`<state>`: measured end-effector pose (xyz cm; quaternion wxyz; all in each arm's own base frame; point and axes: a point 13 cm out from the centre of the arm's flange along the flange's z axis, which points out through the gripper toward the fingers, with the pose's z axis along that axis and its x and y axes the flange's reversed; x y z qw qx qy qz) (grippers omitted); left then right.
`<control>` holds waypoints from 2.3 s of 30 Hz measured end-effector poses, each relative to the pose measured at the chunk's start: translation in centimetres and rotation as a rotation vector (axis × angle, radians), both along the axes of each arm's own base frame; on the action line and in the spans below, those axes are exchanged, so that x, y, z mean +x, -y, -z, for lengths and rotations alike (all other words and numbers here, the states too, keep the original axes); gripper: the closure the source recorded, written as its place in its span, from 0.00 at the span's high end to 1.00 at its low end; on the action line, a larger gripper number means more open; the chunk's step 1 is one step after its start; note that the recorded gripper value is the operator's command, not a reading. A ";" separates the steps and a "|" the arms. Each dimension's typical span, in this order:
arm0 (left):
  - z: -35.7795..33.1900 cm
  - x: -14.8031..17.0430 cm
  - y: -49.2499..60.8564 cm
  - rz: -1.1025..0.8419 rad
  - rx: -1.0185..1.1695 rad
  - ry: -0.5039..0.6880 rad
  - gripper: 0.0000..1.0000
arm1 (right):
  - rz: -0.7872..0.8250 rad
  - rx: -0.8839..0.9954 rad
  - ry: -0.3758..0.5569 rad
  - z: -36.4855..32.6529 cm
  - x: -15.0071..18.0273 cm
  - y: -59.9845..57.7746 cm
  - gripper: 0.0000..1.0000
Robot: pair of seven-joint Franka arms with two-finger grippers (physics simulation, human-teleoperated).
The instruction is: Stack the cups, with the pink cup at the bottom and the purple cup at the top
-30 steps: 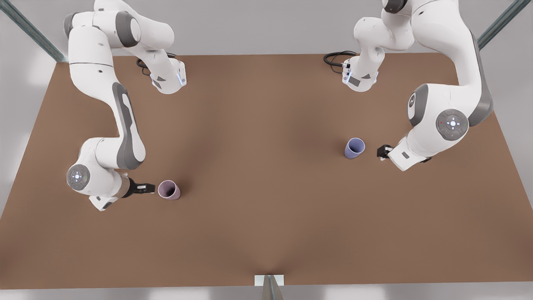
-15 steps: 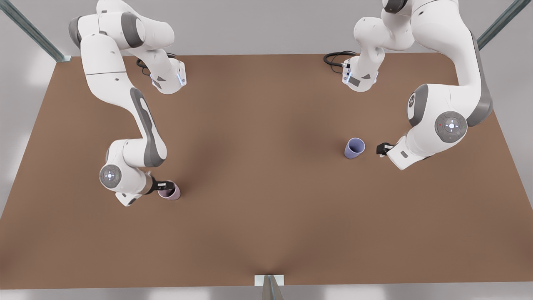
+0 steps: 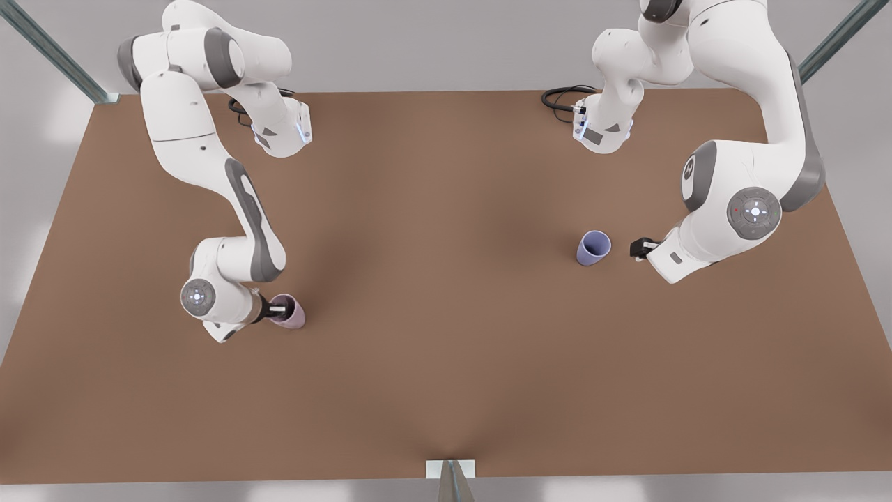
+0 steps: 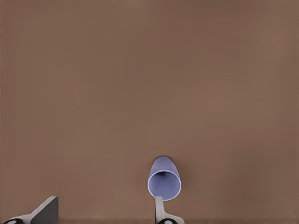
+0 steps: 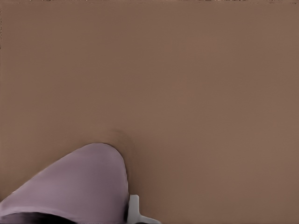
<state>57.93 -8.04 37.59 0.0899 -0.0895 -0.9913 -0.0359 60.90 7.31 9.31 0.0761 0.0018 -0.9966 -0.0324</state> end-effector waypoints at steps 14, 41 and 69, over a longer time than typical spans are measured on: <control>3.0 -4.3 1.3 0.029 0.000 -0.091 1.00 | -0.273 0.140 0.246 -12.5 8.3 -27.1 0.21; 25.5 -13.6 -1.2 -0.075 -0.035 -0.124 1.00 | 0.090 0.120 0.235 -2.4 2.4 -48.8 1.00; 16.0 -1.9 4.5 -0.068 -0.092 0.068 0.21 | 0.408 -0.103 0.051 -28.9 0.9 3.0 1.00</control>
